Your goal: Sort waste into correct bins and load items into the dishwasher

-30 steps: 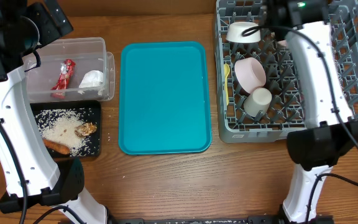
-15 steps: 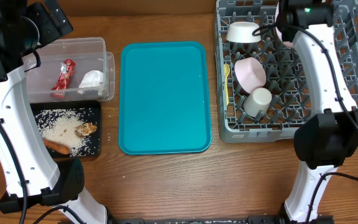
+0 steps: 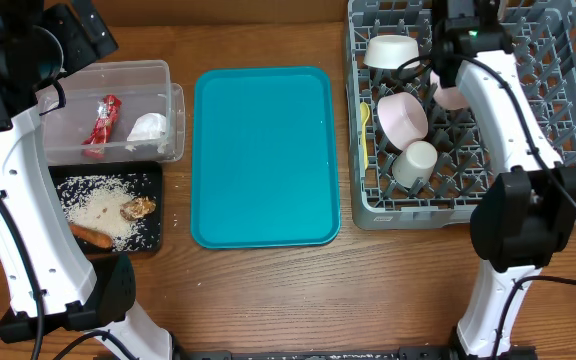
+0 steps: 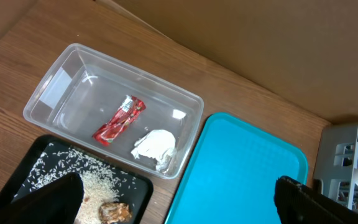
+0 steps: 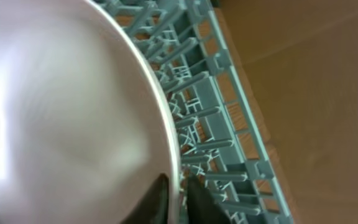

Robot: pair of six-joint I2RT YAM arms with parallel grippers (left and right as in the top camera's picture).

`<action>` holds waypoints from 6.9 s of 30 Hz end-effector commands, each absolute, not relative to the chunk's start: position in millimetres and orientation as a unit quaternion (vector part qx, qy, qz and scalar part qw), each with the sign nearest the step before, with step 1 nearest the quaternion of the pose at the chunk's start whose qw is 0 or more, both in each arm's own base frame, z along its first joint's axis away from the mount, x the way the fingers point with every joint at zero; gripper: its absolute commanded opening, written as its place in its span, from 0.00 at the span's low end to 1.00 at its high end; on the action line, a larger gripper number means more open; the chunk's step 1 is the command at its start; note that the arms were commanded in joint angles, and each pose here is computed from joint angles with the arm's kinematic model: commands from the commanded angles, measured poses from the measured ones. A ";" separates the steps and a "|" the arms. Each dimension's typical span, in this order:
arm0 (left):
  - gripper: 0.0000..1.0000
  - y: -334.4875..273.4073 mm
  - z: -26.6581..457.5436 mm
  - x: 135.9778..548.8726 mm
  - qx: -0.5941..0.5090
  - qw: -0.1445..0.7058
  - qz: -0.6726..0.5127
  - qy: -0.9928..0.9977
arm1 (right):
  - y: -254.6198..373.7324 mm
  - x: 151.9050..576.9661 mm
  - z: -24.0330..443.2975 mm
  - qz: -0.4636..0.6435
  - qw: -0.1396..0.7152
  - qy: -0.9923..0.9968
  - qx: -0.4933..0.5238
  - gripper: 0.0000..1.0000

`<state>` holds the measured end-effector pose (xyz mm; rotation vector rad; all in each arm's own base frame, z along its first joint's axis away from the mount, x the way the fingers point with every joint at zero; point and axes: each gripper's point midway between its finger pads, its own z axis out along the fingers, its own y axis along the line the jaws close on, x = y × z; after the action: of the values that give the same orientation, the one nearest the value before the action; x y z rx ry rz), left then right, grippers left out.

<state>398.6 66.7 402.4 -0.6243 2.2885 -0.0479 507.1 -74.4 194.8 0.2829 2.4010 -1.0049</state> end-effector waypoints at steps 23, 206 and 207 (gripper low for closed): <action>1.00 68.8 401.3 400.9 -0.252 0.375 -0.016 0.892 | 27.3 370.4 355.3 -0.073 0.364 0.925 0.080 1.00; 1.00 8.7 158.4 245.9 0.024 0.683 0.024 0.730 | -10.9 241.1 166.6 0.066 0.670 0.729 0.125 1.00; 1.00 8.7 158.4 245.9 0.024 0.683 0.024 0.730 | -10.8 241.2 166.6 0.066 0.670 0.729 0.125 1.00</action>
<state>246.0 7.9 159.1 0.0611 1.6428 0.0493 241.3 -11.7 164.7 0.2847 1.6550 0.1447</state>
